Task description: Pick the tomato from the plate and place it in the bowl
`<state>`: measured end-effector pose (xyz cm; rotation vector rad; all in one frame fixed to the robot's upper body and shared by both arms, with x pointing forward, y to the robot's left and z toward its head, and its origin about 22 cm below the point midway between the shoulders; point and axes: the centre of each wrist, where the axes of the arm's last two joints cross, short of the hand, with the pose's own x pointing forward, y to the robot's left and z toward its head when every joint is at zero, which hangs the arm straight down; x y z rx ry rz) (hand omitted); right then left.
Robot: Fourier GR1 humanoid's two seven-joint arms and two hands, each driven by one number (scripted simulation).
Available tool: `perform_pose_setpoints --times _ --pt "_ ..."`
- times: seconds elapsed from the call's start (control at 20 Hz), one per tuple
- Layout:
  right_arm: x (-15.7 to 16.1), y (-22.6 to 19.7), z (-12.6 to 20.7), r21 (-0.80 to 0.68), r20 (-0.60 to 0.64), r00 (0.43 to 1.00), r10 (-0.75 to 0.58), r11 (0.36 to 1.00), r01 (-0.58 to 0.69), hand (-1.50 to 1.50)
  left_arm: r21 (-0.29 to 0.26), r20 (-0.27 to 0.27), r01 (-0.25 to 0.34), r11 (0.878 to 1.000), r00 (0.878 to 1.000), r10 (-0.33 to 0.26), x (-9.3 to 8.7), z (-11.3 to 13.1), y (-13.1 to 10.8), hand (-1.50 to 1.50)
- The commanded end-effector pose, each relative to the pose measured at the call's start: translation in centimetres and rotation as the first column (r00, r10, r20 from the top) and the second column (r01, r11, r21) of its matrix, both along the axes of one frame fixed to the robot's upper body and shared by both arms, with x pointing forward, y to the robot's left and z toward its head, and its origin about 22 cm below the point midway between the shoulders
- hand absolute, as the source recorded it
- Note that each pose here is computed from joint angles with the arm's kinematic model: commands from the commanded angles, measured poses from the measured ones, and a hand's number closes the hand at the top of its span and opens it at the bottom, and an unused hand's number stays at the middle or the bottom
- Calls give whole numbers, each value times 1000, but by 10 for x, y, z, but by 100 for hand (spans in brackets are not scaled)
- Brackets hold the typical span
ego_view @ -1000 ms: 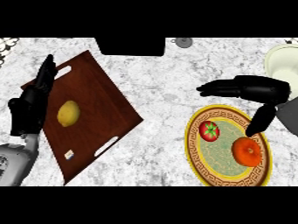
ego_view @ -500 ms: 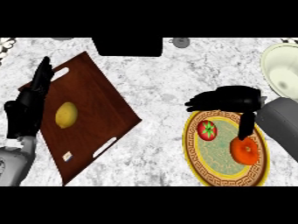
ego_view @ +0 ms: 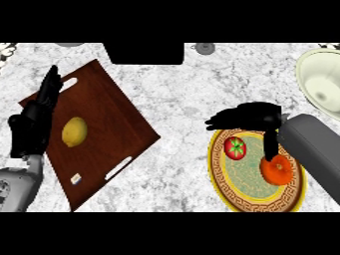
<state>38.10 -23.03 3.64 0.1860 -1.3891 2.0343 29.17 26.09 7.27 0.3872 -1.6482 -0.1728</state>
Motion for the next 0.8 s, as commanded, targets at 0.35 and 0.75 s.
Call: perform_pose_setpoints --times 0.35,0.75 --pt "0 1 -35 -9 -79 996 48 999 -48 -150 -5 6 -9 1000 1000 9 -9 -4 5 0" --pt "-14 25 -59 44 25 988 152 987 -153 150 1 0 -5 1000 1000 5 7 9 1 0"
